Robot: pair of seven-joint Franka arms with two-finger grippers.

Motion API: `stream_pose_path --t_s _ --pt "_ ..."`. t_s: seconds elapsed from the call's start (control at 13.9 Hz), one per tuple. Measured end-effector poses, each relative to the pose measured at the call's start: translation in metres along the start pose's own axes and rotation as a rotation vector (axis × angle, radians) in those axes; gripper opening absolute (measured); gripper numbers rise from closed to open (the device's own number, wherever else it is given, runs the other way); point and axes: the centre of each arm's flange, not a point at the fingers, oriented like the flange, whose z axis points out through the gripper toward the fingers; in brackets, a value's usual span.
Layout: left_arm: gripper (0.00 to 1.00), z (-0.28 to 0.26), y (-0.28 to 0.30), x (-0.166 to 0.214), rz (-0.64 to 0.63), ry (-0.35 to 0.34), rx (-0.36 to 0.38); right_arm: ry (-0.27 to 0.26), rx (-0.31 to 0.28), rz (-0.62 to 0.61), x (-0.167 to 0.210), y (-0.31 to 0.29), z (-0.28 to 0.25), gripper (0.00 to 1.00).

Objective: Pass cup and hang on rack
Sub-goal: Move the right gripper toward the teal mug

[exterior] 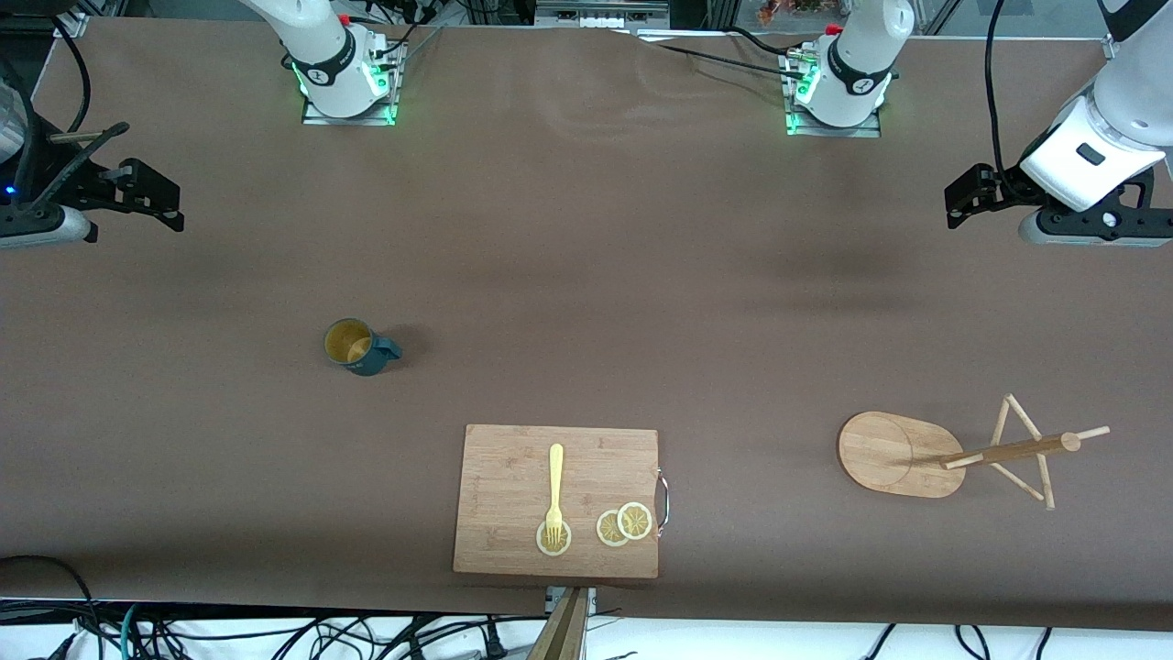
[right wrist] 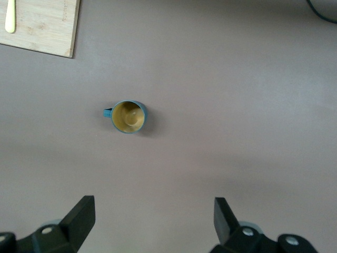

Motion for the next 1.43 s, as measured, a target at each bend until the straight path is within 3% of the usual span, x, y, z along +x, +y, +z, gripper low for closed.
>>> stream_pose_path --t_s 0.65,1.22,1.29,1.43 --pt "1.00 0.000 0.000 0.000 0.000 0.000 0.000 0.011 -0.001 -0.001 0.001 0.000 -0.001 1.00" --pt "1.00 0.000 0.000 0.000 -0.001 0.000 0.000 -0.020 0.008 0.005 0.000 0.000 0.006 1.00" --pt "1.00 0.000 0.000 0.000 -0.001 0.000 0.000 -0.047 0.009 0.001 0.005 -0.003 0.020 1.00" --pt "1.00 0.000 -0.001 0.000 -0.001 0.000 0.000 -0.156 0.009 -0.003 0.026 -0.007 0.082 1.00"
